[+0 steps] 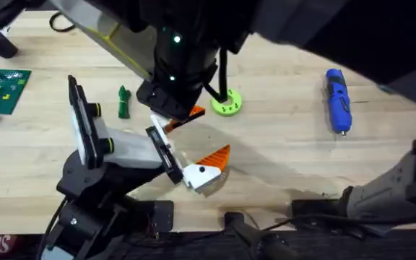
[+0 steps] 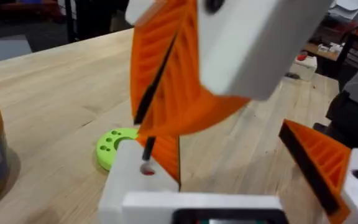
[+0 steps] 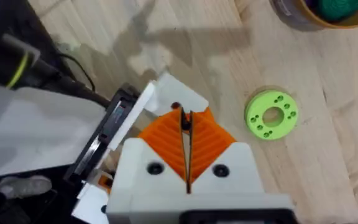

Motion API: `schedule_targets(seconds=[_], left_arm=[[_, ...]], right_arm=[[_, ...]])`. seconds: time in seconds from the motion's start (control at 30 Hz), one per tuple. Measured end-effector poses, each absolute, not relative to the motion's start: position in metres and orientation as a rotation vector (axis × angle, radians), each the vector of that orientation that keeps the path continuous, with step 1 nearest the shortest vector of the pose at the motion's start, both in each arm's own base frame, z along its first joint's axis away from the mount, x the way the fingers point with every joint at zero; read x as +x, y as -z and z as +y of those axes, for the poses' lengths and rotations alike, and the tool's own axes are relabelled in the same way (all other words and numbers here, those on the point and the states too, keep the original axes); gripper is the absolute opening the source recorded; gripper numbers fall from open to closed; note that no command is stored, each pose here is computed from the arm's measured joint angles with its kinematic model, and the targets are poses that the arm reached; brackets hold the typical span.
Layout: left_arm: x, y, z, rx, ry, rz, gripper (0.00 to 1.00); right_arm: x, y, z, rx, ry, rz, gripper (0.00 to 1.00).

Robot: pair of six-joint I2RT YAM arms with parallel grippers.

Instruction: Pick up the gripper from the table and insert it into the empty holder that is missing its gripper. Then pick up a screw, insert it into the mounting hole, and use the screwdriver to tighten it. Finally, clean up the table by picking up the vegetable and placing it into the bucket.

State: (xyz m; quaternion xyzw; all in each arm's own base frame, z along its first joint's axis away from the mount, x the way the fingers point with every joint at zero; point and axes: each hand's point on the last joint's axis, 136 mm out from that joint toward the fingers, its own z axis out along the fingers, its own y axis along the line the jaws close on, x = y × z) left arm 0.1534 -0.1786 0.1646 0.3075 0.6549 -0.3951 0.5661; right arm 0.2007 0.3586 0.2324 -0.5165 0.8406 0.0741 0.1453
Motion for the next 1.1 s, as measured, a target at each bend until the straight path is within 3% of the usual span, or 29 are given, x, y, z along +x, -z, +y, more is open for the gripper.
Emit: schedule_targets(seconds=[0.8,1.1], left_arm=[[0.153,-0.164,-0.179,0.715,0.937,1.546,0.985],[0.153,-0.165,-0.179,0.715,0.936,1.545,0.985]], right_arm=[[0.202,-0.226,0.361,-1.495,-0.204,2.432,0.004],[0.204,-0.25,0.365,-1.467,-0.241,2.387,0.003]])
